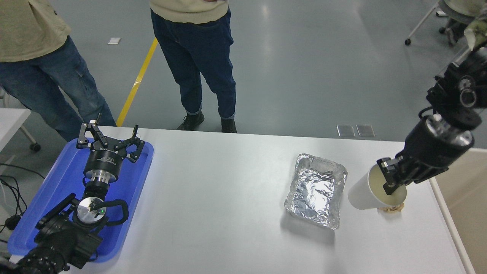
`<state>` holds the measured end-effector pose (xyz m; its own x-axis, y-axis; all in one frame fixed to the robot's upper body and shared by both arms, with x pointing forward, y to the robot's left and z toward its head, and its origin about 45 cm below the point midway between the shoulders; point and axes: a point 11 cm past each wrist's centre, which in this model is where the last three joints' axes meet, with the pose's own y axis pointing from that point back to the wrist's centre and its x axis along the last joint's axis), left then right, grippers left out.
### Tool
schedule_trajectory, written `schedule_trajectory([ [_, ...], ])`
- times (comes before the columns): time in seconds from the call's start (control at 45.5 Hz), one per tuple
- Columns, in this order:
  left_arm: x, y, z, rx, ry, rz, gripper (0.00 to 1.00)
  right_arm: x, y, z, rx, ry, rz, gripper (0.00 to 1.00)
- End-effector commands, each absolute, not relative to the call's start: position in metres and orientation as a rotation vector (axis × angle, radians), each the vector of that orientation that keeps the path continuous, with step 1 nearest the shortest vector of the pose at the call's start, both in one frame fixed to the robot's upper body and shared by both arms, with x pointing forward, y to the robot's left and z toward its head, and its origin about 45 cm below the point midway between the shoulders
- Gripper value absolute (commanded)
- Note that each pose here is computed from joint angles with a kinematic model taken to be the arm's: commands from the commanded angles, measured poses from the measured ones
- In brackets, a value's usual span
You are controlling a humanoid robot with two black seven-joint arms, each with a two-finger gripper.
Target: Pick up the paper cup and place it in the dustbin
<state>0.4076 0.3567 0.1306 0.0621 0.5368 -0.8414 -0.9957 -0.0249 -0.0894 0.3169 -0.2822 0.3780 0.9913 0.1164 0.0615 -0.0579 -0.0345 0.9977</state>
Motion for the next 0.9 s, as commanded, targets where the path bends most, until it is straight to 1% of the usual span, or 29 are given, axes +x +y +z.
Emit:
schedule_trajectory([
  [0.0,0.4080,0.3564,0.1311,-0.854,0.706,1.400,1.00,0.312,-0.270,0.422,1.566,-0.017,0.226,0.00],
  [0.022,0.4073,0.3571,0.1300,-0.853,0.708,1.405,1.00,0.311,-0.270,0.422,1.565,-0.016,0.229,0.00],
  [0.198,0.4075,0.3568,0.1303,-0.854,0.708,1.403,1.00,0.311,-0.271,0.423,1.547,-0.015,0.230,0.00],
  [0.308,0.4080,0.3566,0.1310,-0.854,0.707,1.402,1.00,0.310,-0.287,0.419,1.513,-0.024,0.194,0.00],
  [0.352,0.4073,0.3574,0.1302,-0.854,0.708,1.405,1.00,0.310,-0.293,0.418,1.497,-0.019,0.194,0.00],
  [0.374,0.4078,0.3573,0.1309,-0.856,0.706,1.405,1.00,0.310,-0.296,0.418,1.485,-0.015,0.196,0.00],
  [0.396,0.4073,0.3575,0.1303,-0.856,0.707,1.406,1.00,0.309,-0.301,0.417,1.473,-0.009,0.196,0.00],
  [0.549,0.4075,0.3572,0.1306,-0.856,0.706,1.405,1.00,0.312,-0.348,0.407,1.390,0.027,0.203,0.00],
  [0.571,0.4080,0.3570,0.1312,-0.857,0.705,1.403,1.00,0.313,-0.356,0.406,1.384,0.018,0.201,0.00],
  [0.637,0.4073,0.3574,0.1302,-0.854,0.708,1.405,1.00,0.314,-0.378,0.402,1.380,-0.011,0.180,0.00],
  [0.659,0.4080,0.3570,0.1312,-0.857,0.705,1.403,1.00,0.315,-0.385,0.401,1.377,-0.022,0.177,0.00],
  [0.725,0.4075,0.3570,0.1305,-0.855,0.707,1.404,1.00,0.319,-0.406,0.397,1.381,-0.072,0.155,0.00],
  [0.747,0.4080,0.3570,0.1312,-0.857,0.705,1.403,1.00,0.320,-0.413,0.395,1.382,-0.086,0.148,0.00],
  [0.857,0.4079,0.3572,0.1308,-0.855,0.707,1.404,1.00,0.326,-0.450,0.390,1.342,-0.137,0.138,0.00],
  [0.879,0.4080,0.3570,0.1312,-0.857,0.705,1.403,1.00,0.327,-0.467,0.386,1.323,-0.155,0.137,0.00],
])
